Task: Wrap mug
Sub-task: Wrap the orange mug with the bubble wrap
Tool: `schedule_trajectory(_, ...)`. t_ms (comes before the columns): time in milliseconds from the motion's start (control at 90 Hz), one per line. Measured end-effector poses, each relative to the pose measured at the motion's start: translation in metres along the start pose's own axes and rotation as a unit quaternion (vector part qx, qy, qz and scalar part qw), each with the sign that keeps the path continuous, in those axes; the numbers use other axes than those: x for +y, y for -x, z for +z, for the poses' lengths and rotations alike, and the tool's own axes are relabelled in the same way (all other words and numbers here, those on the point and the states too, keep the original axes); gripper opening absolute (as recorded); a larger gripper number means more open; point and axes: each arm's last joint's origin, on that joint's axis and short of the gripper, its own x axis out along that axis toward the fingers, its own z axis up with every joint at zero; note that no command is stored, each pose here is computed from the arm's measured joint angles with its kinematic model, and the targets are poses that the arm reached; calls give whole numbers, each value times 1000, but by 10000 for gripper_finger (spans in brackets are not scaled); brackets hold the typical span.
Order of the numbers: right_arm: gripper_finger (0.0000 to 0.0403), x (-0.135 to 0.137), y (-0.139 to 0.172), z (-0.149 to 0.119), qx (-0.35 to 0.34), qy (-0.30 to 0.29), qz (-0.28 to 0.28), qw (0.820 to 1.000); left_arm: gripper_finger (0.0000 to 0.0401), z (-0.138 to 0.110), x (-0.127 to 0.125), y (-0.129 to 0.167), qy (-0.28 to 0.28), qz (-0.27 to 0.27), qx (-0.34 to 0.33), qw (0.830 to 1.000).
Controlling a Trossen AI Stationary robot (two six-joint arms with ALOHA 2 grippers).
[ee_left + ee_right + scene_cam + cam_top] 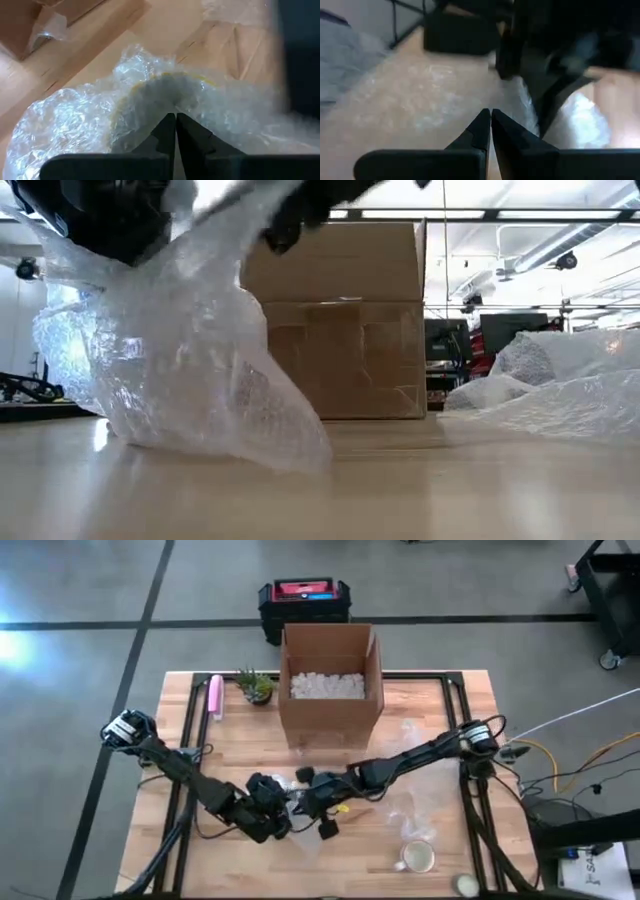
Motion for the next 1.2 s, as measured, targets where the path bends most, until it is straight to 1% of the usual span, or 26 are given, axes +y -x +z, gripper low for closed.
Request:
schedule_trajectory(100,2,-3,-6,-6,15,0,-25,1000,4,0,-1,0,2,-3,-2,1000)
schedule_trajectory(233,2,-4,-12,-9,8,-16,-29,999,4,3,-5,2,-4,-10,-4,1000)
schedule_trajectory(411,2,-1,-13,-9,5,-15,-21,1000,1,18,-17,16,-42,-32,1,999)
schedule_trajectory(567,2,-3,-13,-9,5,-15,-33,999,1,34,-23,31,-63,-9,-7,998)
schedule_trajectory(767,2,-5,-14,-9,4,-17,-42,999,11,35,-23,33,-63,-10,2,998)
schedule_trajectory(878,2,-6,-14,-9,3,-15,-42,999,39,35,-16,26,-58,3,20,998)
schedule_trajectory(933,2,-6,-14,-9,3,-9,-43,999,60,37,-13,24,-70,9,25,997)
schedule_trajectory(1000,2,-7,-14,-9,1,-1,-41,999,92,42,-10,26,-92,0,45,995)
schedule_trajectory(1056,2,-8,-14,-9,1,1,-42,999,118,48,-7,33,-96,-14,67,993)
schedule_trajectory(1144,2,-10,-13,-9,1,11,-43,999,152,63,-8,54,-74,-36,62,995)
schedule_trajectory(1200,2,-11,-13,-9,1,14,-43,999,167,65,-7,68,-69,-41,60,995)
